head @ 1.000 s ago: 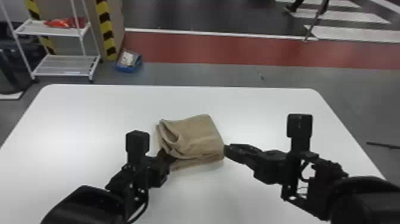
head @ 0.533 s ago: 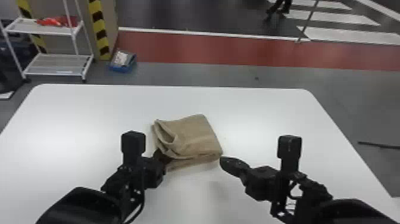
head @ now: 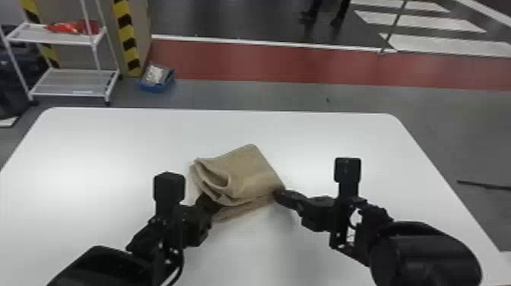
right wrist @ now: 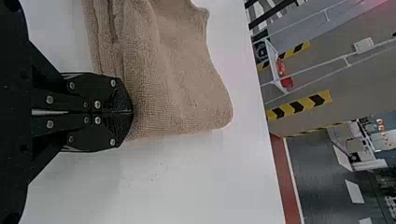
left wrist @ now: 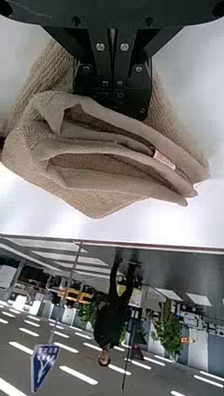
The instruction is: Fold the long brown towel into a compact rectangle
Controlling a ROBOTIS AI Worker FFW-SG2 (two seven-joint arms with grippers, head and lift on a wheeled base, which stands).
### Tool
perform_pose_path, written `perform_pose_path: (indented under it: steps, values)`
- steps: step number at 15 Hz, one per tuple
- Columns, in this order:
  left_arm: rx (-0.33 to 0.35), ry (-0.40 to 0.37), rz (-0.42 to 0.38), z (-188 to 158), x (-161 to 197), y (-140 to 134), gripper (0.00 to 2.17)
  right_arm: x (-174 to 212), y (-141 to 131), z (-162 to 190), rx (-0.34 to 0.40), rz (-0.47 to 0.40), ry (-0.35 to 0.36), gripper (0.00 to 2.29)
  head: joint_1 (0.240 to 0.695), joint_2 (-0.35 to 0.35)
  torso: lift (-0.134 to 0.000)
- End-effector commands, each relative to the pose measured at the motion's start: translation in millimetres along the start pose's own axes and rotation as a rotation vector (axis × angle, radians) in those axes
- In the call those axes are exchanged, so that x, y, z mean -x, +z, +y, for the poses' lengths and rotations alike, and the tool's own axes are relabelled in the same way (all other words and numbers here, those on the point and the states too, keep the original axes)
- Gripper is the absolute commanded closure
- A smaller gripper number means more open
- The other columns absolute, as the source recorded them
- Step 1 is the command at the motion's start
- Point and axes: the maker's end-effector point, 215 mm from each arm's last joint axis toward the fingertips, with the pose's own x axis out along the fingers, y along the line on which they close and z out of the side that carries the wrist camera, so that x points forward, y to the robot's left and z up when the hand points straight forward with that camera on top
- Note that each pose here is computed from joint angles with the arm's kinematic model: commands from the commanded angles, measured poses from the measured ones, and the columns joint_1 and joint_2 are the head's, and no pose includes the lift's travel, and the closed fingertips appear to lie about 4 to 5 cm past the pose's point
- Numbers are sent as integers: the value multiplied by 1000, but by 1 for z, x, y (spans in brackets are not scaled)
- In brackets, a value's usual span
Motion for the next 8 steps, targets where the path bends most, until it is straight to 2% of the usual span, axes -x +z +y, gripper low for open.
perform_pose_path:
  steps: [1,3,6,8]
  values:
    - [11,-4,-44,-4,17,17,1355,-11,8,-15,5,6,-25,1956,695,-146,-121]
    - [10,-14,-78,-11,37,29,903,-19,21,-23,6,-1,-36,1956,695,-148,-121]
    - [-9,-25,-132,-14,63,57,586,-29,50,-33,9,-22,-46,1956,695,-148,-121]
    - [-5,-52,-147,-22,65,66,552,-26,59,-50,6,-34,-78,1956,695,-145,-121]
